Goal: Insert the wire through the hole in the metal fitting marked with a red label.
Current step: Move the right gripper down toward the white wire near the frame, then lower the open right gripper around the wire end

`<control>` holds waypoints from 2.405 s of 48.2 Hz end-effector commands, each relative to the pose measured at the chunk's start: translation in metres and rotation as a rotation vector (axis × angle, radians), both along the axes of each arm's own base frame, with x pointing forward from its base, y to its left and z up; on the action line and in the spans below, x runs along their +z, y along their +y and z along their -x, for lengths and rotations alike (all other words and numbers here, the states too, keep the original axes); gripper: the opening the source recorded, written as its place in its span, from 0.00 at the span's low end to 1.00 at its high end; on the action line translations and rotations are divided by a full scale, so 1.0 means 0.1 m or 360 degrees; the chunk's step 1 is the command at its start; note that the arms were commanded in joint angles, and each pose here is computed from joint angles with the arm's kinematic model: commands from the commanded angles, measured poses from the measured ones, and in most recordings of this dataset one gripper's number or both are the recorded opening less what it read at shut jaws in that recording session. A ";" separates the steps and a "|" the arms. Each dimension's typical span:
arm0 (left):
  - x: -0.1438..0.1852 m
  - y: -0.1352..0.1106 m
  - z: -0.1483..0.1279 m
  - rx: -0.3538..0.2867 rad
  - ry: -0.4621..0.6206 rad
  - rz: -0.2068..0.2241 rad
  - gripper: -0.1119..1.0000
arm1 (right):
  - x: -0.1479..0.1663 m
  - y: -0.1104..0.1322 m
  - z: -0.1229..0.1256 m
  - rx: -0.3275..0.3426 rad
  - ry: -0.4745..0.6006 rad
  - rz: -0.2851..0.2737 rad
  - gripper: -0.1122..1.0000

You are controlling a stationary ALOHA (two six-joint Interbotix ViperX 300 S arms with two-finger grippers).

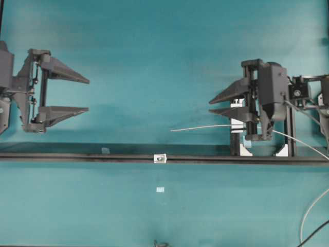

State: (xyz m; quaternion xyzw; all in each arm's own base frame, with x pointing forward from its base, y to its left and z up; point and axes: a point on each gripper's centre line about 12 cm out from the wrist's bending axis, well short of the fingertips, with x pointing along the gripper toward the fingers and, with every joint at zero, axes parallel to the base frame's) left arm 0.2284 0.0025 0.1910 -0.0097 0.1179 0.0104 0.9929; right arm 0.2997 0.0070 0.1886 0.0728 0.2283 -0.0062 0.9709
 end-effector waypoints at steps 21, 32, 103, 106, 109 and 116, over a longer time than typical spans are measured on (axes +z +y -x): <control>-0.04 0.01 -0.12 0.0006 0.0003 -0.0002 0.55 | -0.17 0.05 -0.21 -0.0029 0.0088 -0.0096 0.45; -0.03 0.01 -0.12 0.0008 -0.0005 -0.0003 0.55 | -0.28 0.11 -0.25 0.0000 0.0145 -0.0090 0.45; -0.09 0.03 -0.08 0.0021 0.0024 0.0000 0.55 | -0.70 0.20 -0.49 -0.0084 0.0344 -0.0247 0.73; -0.09 0.03 -0.08 0.0021 0.0024 0.0000 0.55 | -0.71 0.20 -0.48 -0.0084 0.0348 -0.0246 0.72; -0.09 0.03 -0.08 0.0021 0.0024 0.0000 0.56 | -0.72 0.20 -0.48 -0.0084 0.0351 -0.0246 0.71; -0.09 0.03 -0.08 0.0020 0.0025 -0.0002 0.55 | -0.72 0.20 -0.48 -0.0085 0.0353 -0.0246 0.65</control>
